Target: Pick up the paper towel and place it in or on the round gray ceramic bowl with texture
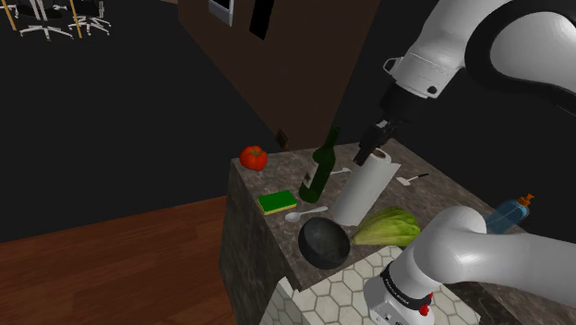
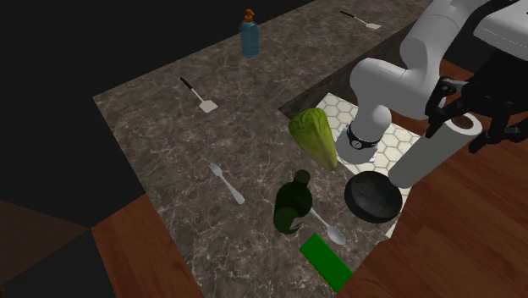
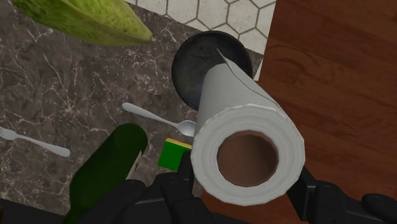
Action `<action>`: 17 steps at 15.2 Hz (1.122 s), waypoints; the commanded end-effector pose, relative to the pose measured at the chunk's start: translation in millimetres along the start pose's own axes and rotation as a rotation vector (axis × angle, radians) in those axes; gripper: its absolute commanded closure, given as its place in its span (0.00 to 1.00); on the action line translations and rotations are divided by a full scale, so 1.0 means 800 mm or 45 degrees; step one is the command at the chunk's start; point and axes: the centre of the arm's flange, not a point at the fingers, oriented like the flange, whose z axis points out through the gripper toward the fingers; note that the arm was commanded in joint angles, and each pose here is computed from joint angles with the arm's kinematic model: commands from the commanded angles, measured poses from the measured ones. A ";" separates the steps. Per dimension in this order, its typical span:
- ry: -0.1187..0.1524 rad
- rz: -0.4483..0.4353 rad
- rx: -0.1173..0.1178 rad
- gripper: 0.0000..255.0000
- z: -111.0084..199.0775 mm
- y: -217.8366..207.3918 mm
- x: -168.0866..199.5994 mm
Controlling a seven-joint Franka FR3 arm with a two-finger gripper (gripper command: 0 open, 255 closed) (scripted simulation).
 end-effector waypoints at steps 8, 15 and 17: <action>0.000 0.000 0.000 1.00 0.061 0.003 -0.005; 0.000 0.000 0.000 1.00 0.107 0.006 -0.009; 0.000 0.000 0.000 1.00 0.120 0.007 -0.011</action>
